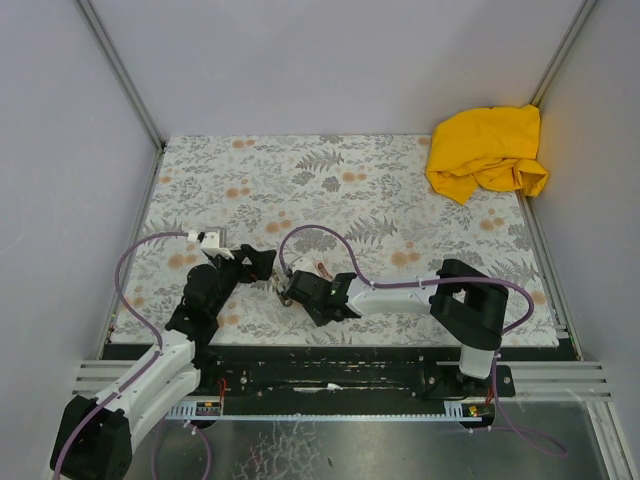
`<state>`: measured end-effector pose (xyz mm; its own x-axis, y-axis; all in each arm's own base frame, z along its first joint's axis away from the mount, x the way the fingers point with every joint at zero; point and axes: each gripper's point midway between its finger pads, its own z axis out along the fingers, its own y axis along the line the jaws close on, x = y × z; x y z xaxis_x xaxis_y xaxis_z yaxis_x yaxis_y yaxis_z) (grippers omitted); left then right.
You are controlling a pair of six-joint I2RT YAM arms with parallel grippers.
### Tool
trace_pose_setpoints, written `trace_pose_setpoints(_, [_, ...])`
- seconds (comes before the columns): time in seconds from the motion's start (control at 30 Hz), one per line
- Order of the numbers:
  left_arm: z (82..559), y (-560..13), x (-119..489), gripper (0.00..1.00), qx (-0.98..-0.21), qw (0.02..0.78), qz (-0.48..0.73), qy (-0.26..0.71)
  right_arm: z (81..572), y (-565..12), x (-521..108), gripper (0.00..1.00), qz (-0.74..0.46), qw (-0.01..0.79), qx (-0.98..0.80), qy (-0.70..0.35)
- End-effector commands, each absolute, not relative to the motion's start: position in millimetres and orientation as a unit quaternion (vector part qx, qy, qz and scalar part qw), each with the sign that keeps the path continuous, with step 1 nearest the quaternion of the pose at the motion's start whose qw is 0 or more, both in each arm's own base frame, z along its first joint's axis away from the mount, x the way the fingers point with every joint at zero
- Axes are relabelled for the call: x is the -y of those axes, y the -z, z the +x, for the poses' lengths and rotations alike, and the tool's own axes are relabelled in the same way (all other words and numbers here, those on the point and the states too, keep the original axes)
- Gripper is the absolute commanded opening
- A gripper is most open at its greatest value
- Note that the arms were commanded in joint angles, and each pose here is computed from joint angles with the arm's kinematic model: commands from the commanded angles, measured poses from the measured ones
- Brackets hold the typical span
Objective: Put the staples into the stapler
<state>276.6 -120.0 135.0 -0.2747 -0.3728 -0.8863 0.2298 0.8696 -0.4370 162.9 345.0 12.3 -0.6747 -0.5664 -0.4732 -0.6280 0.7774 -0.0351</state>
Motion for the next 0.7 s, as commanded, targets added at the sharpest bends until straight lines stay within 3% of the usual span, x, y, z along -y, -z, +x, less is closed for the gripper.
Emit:
trace_pose_setpoints(0.0, [272.2, -158.7, 140.4, 0.88, -0.716, 0.630, 0.015, 0.300, 164.1, -33.4, -343.1, 0.16, -0.322, 0.260, -0.907, -0.074])
trace_pose_setpoints(0.47, [275.3, -127.6, 136.6, 0.88, -0.739, 0.572, 0.025, 0.354, 175.6, -72.5, -336.2, 0.16, -0.297, 0.266, -0.893, -0.209])
trace_pose_setpoints(0.67, [276.2, -111.4, 142.5, 0.86, -0.760, 0.528, 0.026, 0.378, 179.6, -75.3, -332.5, 0.16, -0.295, 0.268, -0.890, -0.221])
